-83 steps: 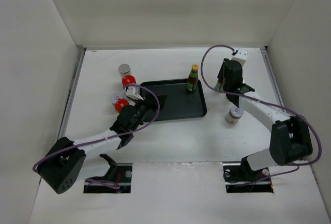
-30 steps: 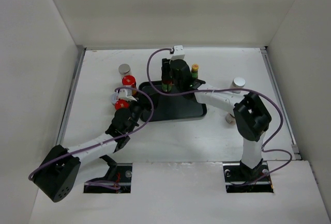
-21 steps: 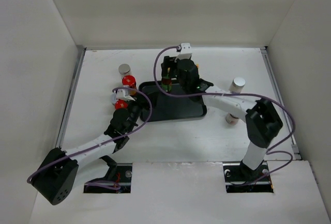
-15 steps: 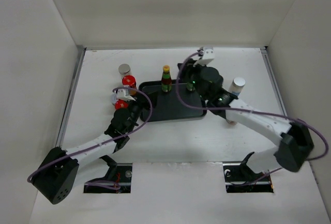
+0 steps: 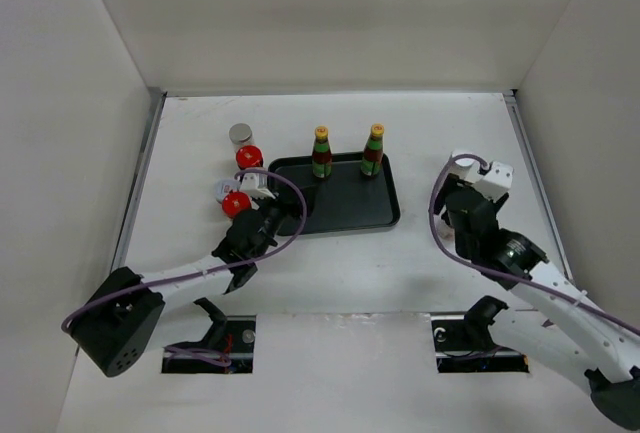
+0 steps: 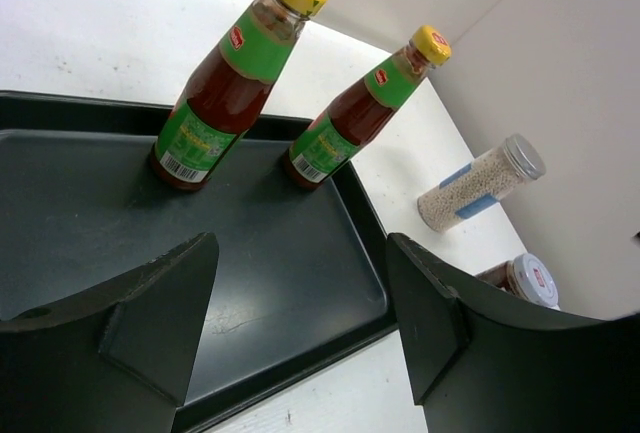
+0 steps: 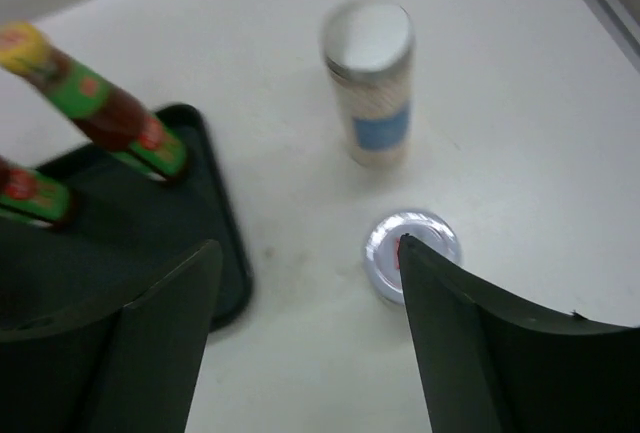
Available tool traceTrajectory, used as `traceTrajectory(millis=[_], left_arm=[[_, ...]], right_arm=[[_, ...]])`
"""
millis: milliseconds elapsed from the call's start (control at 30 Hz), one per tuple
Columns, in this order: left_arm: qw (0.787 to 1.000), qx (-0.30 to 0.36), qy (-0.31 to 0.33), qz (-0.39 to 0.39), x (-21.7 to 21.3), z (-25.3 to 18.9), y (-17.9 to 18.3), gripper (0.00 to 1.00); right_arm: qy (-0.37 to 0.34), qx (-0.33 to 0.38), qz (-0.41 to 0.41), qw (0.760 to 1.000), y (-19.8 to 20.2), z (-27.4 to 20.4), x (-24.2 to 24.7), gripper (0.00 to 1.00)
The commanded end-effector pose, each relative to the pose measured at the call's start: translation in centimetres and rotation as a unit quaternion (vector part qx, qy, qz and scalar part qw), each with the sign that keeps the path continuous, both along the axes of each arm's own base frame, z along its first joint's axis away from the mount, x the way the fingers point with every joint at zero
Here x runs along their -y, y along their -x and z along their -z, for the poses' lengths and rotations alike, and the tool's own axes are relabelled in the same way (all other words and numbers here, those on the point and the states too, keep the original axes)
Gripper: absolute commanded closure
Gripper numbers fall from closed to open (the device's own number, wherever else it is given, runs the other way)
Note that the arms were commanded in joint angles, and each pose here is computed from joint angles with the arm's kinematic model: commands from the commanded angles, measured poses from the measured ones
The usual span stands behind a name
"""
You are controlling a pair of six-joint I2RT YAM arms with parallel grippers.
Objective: Organize the condiment bottles
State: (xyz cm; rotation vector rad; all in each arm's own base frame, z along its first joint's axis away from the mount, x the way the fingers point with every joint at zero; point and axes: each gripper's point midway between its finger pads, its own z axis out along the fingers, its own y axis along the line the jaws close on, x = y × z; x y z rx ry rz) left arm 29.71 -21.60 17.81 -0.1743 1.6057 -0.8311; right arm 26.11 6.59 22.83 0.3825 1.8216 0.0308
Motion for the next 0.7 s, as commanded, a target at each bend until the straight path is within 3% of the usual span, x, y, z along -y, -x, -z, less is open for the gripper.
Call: traceTrajectory(millis=[0,167,667], left_arm=[[0.998,0.047,0.037,0.009,0.6,-3.9,0.0,0.33],[0.998,0.050,0.042,0.009,0.2,-4.0,0.4,0.33],[0.998,0.042,0.041,0.011,0.4,-3.5,0.4,0.33]], right_arm=[[0.045,-0.098,0.098,0.989,2.9,4.5,4.4,0.20],[0.009,-0.154,0.123,0.980,3.1,8.7,4.7,0.17],[-0.023,-0.133,0.108,0.985,-1.9,10.6,4.5,0.22]])
